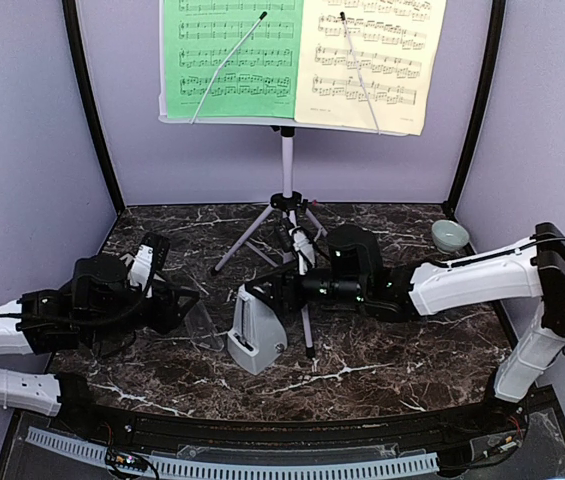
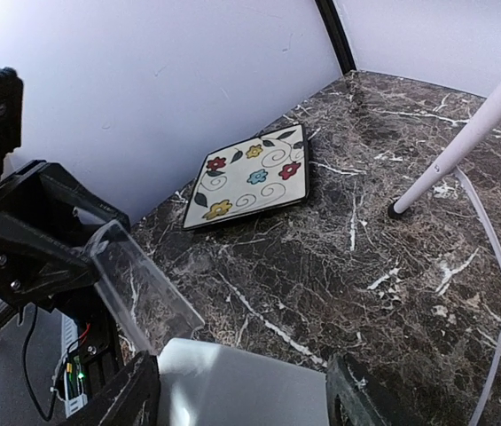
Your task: Set up the instrument practice props
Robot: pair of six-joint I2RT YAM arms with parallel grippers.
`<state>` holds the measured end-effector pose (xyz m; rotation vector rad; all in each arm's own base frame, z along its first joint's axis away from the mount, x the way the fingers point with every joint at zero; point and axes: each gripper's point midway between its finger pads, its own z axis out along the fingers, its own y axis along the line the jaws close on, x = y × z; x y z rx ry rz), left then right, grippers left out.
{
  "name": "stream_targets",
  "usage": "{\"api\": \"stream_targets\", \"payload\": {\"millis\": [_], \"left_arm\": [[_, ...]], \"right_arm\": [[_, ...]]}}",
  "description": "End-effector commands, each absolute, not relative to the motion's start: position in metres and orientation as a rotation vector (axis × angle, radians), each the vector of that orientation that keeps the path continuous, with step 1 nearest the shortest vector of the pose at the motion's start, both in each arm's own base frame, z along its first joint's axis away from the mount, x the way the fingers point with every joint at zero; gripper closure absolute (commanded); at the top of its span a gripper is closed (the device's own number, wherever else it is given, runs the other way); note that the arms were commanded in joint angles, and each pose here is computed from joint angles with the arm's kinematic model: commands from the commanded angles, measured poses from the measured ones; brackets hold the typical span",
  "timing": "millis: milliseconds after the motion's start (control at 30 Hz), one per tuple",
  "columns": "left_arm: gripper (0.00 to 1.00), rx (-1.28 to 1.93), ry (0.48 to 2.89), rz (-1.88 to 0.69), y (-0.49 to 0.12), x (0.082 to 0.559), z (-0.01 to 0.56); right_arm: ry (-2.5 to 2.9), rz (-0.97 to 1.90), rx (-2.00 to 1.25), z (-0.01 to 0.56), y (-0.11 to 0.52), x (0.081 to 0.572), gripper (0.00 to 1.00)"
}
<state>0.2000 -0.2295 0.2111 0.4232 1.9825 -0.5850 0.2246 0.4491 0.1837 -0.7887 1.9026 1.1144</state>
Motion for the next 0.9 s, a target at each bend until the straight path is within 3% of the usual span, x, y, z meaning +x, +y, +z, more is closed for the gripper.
{"api": "stream_targets", "payload": {"millis": [0,267,567,700,867], "left_arm": [[0.83,0.335,2.215,-0.424,-0.193,0.207,0.182],[0.82,0.321,2.423,-0.374,-0.193,0.238,0.147],[0.83,0.333,2.517,-0.326,-0.200,0.273,0.112],[0.83,0.340,2.561,-0.297,-0.199,0.287,0.095],[0.82,0.358,2.614,-0.268,-0.198,0.292,0.070]], "right_arm": [[2.461,0.685,-1.050,0.037,0.382,0.185,0.35],[2.323,0.796,-1.041,0.115,0.427,0.201,0.28],[2.238,0.845,-0.951,0.175,0.423,0.204,0.13],[2.218,0.841,-0.891,0.191,0.405,0.200,0.11],[2.266,0.803,-0.853,0.177,0.378,0.187,0.17]]}}
